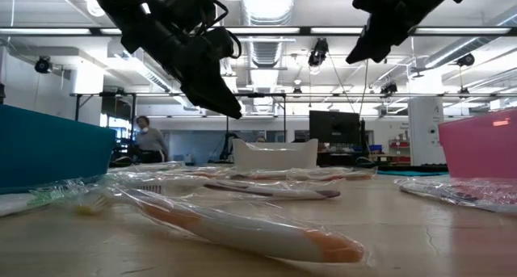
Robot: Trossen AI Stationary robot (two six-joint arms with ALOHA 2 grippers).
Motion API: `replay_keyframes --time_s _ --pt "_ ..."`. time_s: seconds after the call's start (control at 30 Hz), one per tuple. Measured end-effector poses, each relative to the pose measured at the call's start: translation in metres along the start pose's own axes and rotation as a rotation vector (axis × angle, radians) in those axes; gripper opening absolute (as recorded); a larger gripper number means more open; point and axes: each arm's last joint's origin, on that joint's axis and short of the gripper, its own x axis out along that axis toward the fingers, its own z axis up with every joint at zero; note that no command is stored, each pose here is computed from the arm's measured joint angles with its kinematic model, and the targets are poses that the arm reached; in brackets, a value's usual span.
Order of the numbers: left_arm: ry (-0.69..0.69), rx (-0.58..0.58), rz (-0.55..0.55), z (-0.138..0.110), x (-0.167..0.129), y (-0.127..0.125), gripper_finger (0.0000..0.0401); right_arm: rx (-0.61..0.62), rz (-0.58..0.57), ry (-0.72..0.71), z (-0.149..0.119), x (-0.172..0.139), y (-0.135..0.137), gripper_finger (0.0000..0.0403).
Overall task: Pick & Place Toothbrushes
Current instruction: Put the orange toothbrush into the blue bin
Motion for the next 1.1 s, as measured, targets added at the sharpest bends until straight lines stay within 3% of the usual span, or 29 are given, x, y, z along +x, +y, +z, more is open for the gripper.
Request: replay_keyframes --time_s 0.43,0.7,0.87,1.1 --pt "-0.01 -0.011 0.0 0.001 0.0 0.0 0.023 -0.032 0.031 -0.047 0.001 0.004 0.009 0.0008" --pt "0.009 -0.106 0.005 -0.001 0.001 0.0 0.023 -0.091 0.026 -0.111 0.007 0.003 0.009 0.0008" --pt "0.065 -0.271 0.121 -0.007 0.0 0.004 0.0229 -0.089 0.025 -0.147 0.011 0.003 0.009 0.0008" --pt "0.164 -0.368 0.304 0.0 -0.007 0.008 0.0229 -0.098 0.024 -0.167 0.011 0.005 0.009 0.0008"
